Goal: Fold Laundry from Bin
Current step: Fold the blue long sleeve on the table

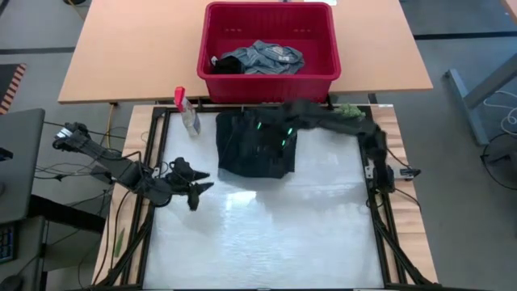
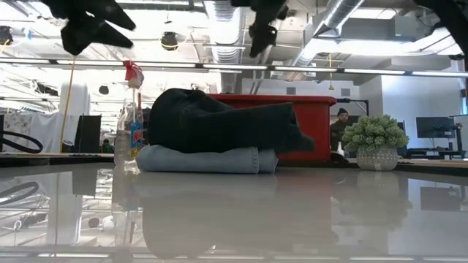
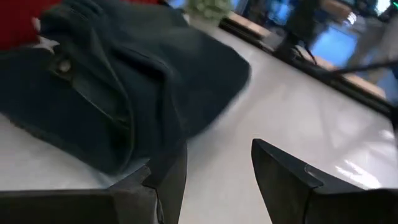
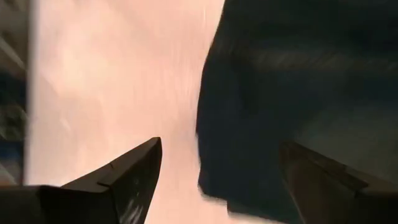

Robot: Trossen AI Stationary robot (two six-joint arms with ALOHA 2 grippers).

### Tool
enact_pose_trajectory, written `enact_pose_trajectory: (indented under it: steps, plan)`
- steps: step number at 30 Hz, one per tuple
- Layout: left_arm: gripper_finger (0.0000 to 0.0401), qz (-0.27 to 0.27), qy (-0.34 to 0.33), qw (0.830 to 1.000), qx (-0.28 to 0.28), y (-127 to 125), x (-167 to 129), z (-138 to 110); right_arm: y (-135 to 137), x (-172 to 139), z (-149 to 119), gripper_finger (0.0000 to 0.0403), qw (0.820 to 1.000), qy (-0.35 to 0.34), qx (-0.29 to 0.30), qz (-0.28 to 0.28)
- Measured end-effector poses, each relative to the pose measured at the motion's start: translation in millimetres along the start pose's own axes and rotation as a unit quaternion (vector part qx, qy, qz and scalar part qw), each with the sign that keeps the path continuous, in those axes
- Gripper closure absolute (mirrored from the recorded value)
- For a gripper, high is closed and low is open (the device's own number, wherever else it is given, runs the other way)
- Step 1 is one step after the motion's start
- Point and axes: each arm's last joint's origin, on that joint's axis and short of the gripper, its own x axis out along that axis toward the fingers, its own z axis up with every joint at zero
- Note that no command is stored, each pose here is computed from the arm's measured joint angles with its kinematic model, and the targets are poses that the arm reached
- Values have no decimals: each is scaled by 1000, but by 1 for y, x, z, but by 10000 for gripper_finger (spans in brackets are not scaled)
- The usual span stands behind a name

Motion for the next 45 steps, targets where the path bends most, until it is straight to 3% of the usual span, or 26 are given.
enact_pose_trajectory:
  steps: [3,7,13,18,22,26,30,34,45]
  plan:
    - [232,4,-16,1000,-6,-1,17,8,-26,-15,-6,63,995,-84,42,36]
    - [232,-70,-20,997,33,-2,55,26,-54,-11,-28,66,985,-142,90,30]
    - [232,-111,-48,991,52,16,112,87,-62,8,-79,101,979,-183,83,36]
    - [232,-63,2,996,68,39,184,122,-70,30,-111,175,958,-265,36,108]
    - [232,8,77,995,66,63,228,138,-75,62,-131,278,965,-237,-6,110]
    - [232,59,141,986,72,85,237,149,-79,90,-141,381,965,-206,-25,159]
    - [232,97,183,975,79,105,235,144,-94,101,-147,376,953,-210,-7,219]
    - [232,115,201,969,84,127,235,135,-102,115,-153,383,958,-185,17,218]
    - [232,146,229,959,78,163,236,99,-88,152,-156,384,986,-81,30,139]
